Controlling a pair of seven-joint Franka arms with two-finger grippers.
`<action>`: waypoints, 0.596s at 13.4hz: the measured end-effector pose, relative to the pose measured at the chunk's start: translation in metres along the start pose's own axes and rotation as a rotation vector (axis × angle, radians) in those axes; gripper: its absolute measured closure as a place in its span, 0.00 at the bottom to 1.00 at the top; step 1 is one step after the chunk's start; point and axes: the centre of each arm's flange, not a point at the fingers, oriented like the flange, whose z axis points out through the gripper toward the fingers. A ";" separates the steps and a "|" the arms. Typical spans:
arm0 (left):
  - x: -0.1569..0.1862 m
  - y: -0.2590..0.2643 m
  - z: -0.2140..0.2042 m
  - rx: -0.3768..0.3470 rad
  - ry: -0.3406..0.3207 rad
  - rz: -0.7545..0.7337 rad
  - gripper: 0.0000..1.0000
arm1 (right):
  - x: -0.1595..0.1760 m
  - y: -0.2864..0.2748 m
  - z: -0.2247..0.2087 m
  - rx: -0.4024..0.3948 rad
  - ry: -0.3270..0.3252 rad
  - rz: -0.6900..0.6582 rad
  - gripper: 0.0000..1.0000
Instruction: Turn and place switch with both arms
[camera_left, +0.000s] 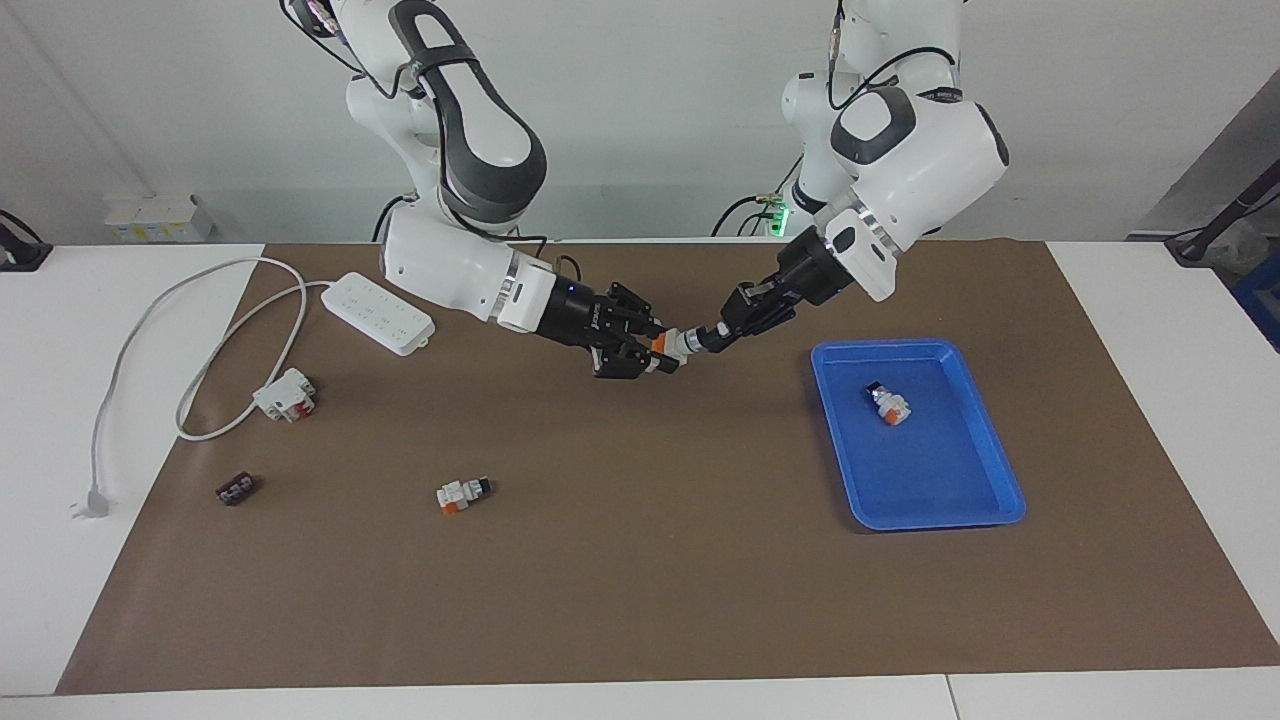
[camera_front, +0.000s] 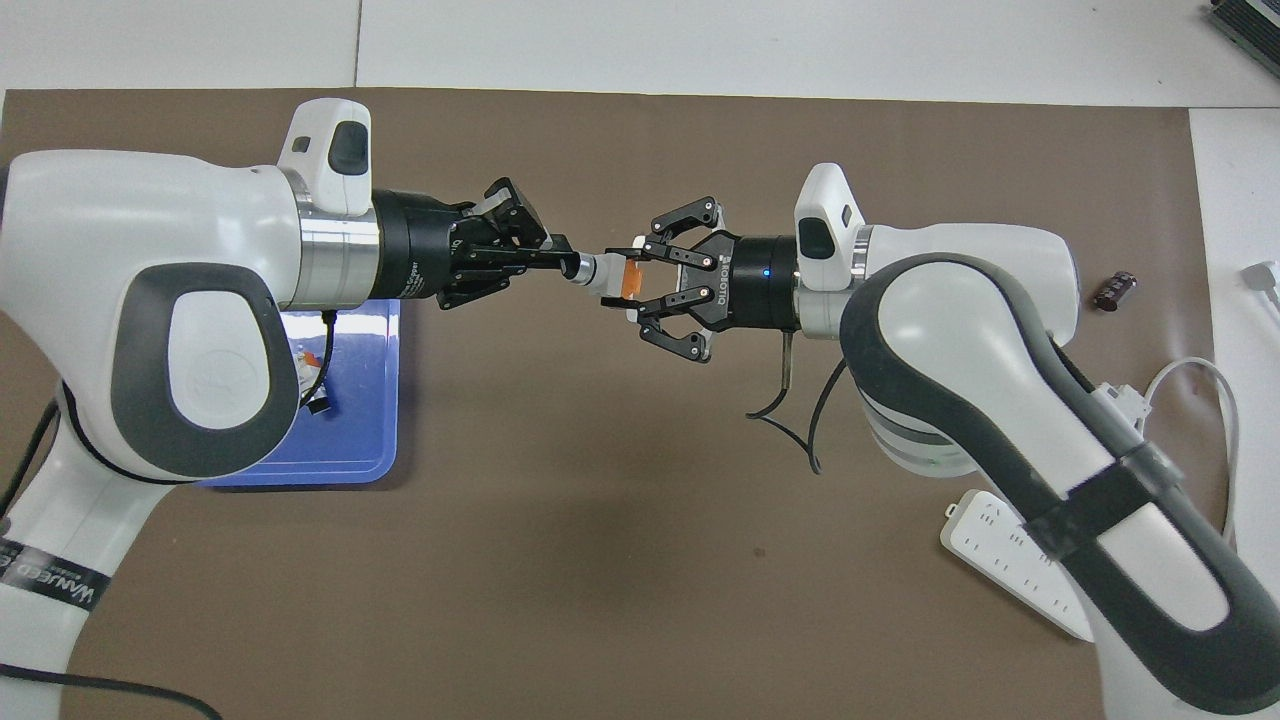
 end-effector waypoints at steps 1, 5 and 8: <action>0.000 0.000 0.000 0.000 0.000 -0.011 0.91 | 0.000 0.000 0.000 0.000 0.000 0.000 0.58; -0.001 0.000 0.002 0.004 -0.002 -0.188 0.91 | -0.001 0.001 -0.002 -0.004 -0.002 0.001 0.58; -0.002 0.000 0.003 0.010 0.000 -0.418 0.91 | -0.002 0.002 -0.004 -0.007 -0.004 0.002 0.58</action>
